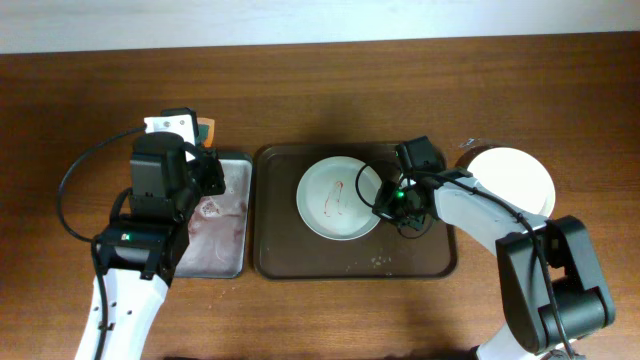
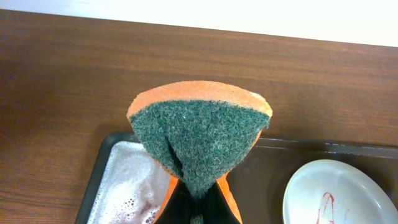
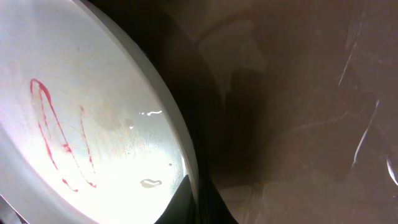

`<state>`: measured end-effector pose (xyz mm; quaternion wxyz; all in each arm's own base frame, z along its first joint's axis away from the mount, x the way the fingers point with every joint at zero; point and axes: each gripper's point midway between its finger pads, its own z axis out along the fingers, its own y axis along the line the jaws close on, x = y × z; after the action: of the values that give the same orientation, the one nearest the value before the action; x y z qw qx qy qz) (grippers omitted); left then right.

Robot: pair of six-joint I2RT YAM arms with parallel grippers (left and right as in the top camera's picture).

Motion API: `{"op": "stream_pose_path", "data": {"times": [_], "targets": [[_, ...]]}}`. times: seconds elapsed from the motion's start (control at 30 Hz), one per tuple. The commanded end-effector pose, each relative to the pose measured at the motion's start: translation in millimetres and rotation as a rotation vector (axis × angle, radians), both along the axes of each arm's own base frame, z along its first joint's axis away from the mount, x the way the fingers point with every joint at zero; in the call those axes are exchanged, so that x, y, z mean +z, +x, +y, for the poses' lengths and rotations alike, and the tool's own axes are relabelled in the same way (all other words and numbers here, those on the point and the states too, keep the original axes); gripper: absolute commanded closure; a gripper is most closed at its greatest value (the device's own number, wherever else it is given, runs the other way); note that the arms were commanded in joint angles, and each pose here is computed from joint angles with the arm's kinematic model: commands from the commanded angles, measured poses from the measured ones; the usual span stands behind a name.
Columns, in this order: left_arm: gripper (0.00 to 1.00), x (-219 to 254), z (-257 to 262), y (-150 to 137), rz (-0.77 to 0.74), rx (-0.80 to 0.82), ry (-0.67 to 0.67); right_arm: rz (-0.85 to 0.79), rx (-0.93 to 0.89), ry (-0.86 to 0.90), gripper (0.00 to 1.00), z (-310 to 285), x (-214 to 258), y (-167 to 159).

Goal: Clean dirty plates on tray and stack at the side
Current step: 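Dip the held sponge in the soapy water with the left gripper, then scrub the pale green plate with the sponge in the left gripper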

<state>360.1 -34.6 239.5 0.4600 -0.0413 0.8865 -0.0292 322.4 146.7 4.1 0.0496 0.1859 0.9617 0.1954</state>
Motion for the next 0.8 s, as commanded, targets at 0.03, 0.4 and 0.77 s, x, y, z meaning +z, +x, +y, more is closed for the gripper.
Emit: {"op": "stream_pose_path", "data": {"times": [0.03,0.4,0.77], "targets": [[1.00,17,3,0,-0.047,0.020,-0.013,0.008,0.006,-0.011,0.96,1,0,-5],[1.00,14,7,-2,-0.032,0.035,0.000,0.008,0.006,-0.011,0.96,1,0,-5],[1.00,-132,6,-10,0.477,0.066,0.040,0.008,0.007,-0.011,0.96,1,0,-5]]}}
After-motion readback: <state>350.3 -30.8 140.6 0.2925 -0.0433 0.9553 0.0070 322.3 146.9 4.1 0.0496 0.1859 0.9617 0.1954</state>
